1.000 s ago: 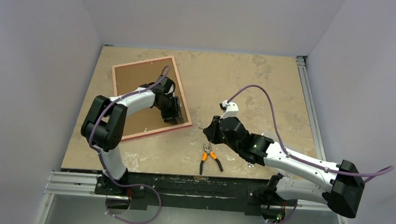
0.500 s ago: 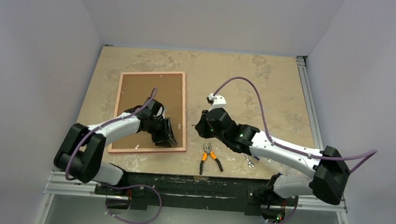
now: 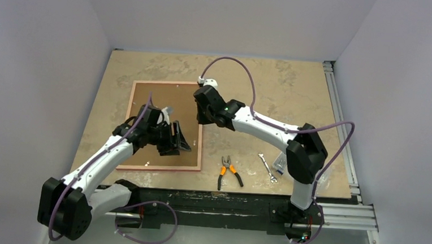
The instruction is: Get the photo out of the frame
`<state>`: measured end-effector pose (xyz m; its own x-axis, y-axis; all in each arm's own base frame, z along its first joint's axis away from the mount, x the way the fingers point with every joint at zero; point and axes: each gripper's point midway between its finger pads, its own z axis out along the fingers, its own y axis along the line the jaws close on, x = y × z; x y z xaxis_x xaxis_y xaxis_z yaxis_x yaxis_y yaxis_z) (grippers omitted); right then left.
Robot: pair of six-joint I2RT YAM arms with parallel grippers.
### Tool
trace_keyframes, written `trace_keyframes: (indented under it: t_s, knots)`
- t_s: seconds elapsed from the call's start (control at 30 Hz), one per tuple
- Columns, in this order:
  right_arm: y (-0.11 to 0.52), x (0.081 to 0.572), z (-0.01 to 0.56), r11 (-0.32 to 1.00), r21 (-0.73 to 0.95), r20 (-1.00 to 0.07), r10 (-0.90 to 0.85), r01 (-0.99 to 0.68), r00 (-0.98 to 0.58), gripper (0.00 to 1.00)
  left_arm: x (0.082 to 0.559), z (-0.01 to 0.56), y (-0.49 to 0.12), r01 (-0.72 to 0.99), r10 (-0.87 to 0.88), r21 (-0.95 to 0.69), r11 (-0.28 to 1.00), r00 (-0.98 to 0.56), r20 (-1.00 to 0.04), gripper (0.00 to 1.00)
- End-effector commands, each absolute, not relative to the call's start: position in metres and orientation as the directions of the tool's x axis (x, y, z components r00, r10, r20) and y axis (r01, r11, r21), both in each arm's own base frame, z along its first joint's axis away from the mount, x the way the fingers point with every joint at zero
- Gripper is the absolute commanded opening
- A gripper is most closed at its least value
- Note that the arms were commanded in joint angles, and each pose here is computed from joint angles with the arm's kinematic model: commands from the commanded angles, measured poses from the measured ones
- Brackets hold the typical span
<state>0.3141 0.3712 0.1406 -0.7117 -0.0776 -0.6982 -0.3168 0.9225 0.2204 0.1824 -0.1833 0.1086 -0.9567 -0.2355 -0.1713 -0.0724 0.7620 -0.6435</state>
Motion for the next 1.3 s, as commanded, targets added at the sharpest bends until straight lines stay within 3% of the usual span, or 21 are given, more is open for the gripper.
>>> trace_keyframes:
  t_s: [0.0,0.13,0.3,0.67,1.27]
  knots:
    - [0.374,0.341,0.147,0.927,0.142,-0.704,-0.153,-0.348,-0.694,0.0,0.181,0.113,-0.159,-0.14,-0.305,-0.583,0.8,-0.932,-0.195,0.56]
    - [0.378,0.363,0.136,0.935,0.067,-0.708,-0.202,-0.349,-0.677,0.0,0.176,0.095,-0.129,-0.239,-0.351,-0.431,0.87,-0.914,-0.202,0.51]
    - [0.383,0.394,0.136,0.934,0.041,-0.721,-0.219,-0.356,-0.657,0.0,0.16,0.077,-0.142,-0.258,-0.36,-0.49,0.833,-0.924,-0.125,0.34]
    - [0.382,0.425,0.124,0.908,-0.016,-0.731,-0.296,-0.418,-0.615,0.0,0.152,0.06,-0.138,-0.289,-0.369,-0.452,0.844,-0.924,-0.098,0.37]
    - [0.392,0.436,0.096,0.872,-0.047,-0.69,-0.381,-0.487,-0.616,0.0,0.151,0.049,-0.137,-0.322,-0.378,-0.417,0.85,-0.924,-0.057,0.37]
